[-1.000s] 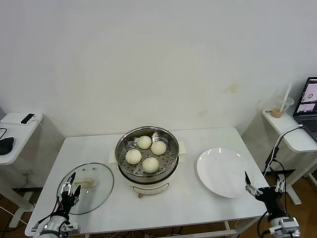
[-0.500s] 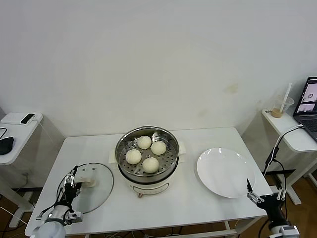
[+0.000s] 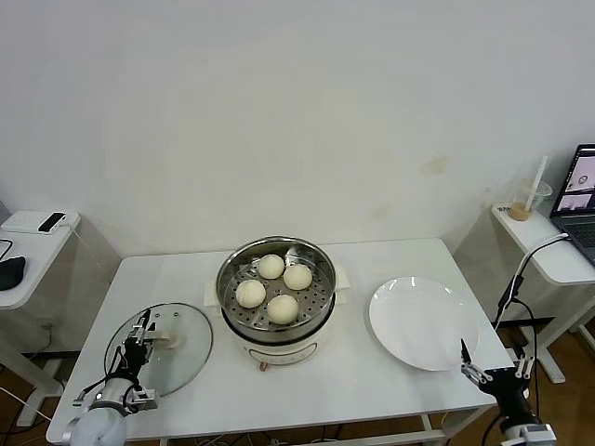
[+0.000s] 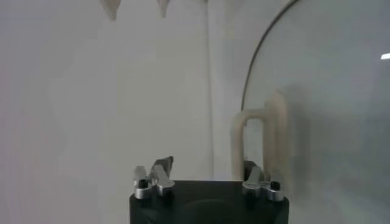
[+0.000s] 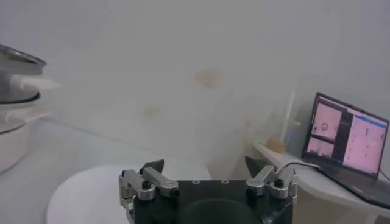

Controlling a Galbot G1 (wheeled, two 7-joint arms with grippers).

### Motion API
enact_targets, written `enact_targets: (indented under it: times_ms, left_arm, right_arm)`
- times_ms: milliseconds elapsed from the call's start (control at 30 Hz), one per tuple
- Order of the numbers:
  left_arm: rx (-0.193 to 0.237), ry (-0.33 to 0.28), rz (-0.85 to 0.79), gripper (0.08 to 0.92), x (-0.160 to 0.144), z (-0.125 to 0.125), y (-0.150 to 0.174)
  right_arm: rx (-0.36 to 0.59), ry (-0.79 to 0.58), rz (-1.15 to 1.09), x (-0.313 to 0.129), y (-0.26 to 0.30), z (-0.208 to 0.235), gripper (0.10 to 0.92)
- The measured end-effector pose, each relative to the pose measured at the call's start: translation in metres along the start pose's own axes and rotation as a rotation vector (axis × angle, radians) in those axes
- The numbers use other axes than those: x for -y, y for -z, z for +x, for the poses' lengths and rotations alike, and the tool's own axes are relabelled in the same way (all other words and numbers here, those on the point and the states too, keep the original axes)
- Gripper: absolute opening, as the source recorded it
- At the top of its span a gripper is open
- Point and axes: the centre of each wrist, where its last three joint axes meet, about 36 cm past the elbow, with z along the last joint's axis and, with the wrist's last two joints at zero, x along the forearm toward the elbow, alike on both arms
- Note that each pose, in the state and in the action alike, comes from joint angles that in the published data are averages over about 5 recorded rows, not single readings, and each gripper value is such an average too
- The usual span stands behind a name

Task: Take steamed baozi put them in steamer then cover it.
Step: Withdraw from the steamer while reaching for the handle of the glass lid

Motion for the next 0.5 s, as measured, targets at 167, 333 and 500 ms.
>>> enact_targets:
  times_ms: [167, 333, 500]
  left_arm:
    - [-0.008, 0.011, 0.004, 0.325, -0.005, 0.002, -0.001]
    - [-0.020, 0.029, 0.007, 0.185, -0.016, 0.005, -0.005]
    - [-0.033, 0.051, 0.007, 0.149, -0.032, 0.010, -0.009]
  right_arm:
    - [0.004, 0.008, 0.001, -0.003, 0.001, -0.002, 0.823]
    - [0.008, 0.019, 0.004, -0.005, 0.000, -0.004, 0.823]
    - [0.010, 0.035, 0.004, -0.009, 0.000, -0.007, 0.823]
